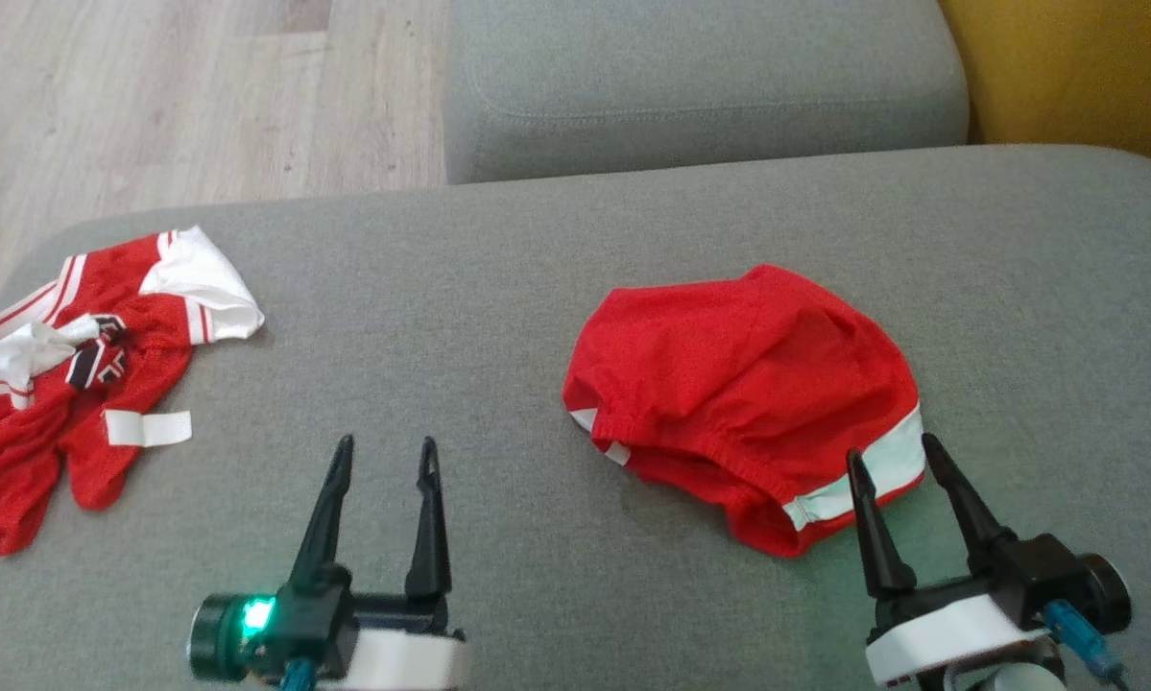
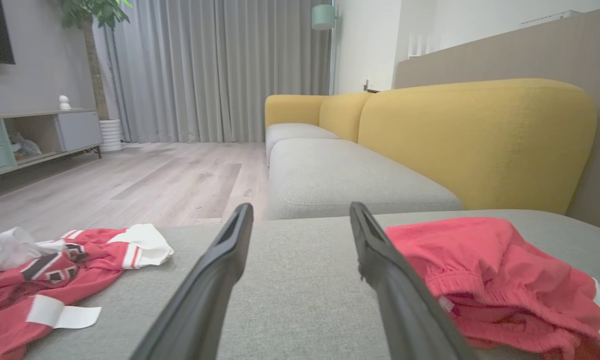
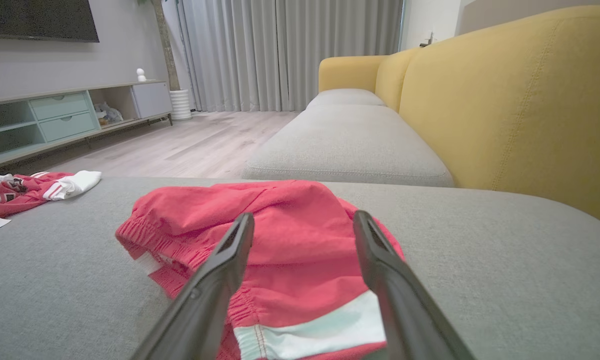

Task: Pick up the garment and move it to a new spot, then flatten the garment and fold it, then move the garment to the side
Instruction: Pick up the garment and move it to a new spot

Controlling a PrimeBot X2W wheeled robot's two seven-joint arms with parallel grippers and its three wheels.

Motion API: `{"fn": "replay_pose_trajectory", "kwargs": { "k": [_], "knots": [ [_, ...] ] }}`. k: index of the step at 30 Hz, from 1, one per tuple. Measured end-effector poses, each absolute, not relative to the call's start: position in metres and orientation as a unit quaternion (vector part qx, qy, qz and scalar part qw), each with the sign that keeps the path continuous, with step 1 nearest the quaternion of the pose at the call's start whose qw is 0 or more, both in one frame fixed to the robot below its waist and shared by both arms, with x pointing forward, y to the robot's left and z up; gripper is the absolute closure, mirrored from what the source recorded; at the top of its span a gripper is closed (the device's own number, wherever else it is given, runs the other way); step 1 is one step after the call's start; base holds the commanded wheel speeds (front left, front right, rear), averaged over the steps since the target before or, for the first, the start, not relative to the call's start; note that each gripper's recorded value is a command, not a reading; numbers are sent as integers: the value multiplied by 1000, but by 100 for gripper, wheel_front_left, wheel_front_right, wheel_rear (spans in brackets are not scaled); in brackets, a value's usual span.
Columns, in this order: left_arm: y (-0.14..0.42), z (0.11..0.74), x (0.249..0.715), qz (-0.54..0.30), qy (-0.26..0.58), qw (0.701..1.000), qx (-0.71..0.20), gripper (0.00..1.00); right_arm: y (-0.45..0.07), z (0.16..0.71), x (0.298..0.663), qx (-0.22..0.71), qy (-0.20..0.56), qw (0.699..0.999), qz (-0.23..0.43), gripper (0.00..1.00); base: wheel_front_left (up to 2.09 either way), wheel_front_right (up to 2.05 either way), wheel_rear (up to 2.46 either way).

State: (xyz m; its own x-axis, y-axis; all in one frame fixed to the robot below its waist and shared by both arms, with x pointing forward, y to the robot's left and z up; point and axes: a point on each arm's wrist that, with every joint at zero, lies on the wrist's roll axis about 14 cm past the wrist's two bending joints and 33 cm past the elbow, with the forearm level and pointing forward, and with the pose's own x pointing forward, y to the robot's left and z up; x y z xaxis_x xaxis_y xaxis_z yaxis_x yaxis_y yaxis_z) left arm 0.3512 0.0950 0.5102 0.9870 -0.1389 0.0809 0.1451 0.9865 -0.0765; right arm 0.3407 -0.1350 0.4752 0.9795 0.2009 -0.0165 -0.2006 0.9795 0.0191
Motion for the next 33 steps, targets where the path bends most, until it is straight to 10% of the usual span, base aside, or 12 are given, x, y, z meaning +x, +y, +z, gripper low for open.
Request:
{"fn": "replay_pose_trajectory", "kwargs": {
  "k": [33],
  "knots": [
    [117,501,314,-20,-29,999,-23,0,-138,480,322,19,0,995,94,0,0,0,0]
  ]
}}
